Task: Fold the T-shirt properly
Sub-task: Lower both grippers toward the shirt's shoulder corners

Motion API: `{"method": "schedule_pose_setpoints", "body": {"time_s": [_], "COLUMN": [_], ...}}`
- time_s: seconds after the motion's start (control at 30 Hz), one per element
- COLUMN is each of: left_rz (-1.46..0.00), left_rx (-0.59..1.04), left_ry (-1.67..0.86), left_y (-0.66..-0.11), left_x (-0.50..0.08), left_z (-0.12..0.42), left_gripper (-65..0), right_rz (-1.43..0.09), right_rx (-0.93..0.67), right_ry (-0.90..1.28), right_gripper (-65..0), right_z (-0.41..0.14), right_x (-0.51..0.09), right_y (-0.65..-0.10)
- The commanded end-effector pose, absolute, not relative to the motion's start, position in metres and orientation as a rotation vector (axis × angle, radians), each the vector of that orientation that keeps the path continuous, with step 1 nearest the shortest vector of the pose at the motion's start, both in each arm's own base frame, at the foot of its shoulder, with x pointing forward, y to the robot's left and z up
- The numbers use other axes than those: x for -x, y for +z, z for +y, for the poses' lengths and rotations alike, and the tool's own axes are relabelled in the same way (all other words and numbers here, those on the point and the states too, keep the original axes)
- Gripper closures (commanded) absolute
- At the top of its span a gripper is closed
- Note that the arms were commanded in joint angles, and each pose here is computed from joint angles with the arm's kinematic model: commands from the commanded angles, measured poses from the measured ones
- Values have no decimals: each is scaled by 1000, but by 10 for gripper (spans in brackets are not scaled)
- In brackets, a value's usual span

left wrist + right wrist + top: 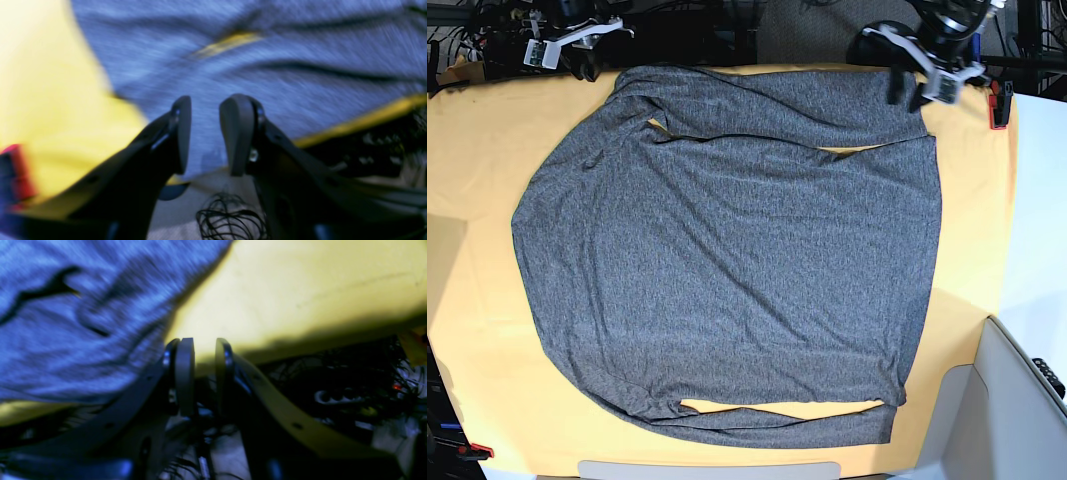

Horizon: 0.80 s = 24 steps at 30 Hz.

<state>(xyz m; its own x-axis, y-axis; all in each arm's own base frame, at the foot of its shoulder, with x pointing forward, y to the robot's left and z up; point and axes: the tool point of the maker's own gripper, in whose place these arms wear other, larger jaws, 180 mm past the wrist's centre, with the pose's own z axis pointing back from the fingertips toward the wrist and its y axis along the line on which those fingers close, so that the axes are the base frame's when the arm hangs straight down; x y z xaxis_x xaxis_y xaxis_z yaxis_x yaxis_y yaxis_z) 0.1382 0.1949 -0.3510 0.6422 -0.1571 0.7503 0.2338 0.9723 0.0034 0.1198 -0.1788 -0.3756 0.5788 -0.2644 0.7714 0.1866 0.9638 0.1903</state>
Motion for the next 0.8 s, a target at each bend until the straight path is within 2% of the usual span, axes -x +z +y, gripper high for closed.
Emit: {"method": "schedule_pose_setpoints", "body": {"time_s": [0.0, 0.27, 0.6, 0.77], "left_rz": [-871, -855, -852, -851], "left_rx": [124, 58, 49, 48], "left_ry": [-233, -220, -210, -210], "left_y": [-342, -336, -340, -341], "left_x": [-145, -164, -168, -168], "left_z": [194, 222, 226, 227], "left_gripper": [-195, -197, -197, -197], "right_rz": [-979, -1013, -1023, -988], "right_rx": [-102, -149, -313, -291], "right_ry": [-261, -325, -539, -569], "right_gripper": [-124, -213, -220, -220], "right_z": [-178, -169, -165, -171], "right_x": [-130, -139, -153, -148], "right_y": [-360, -352, -351, -367]}}
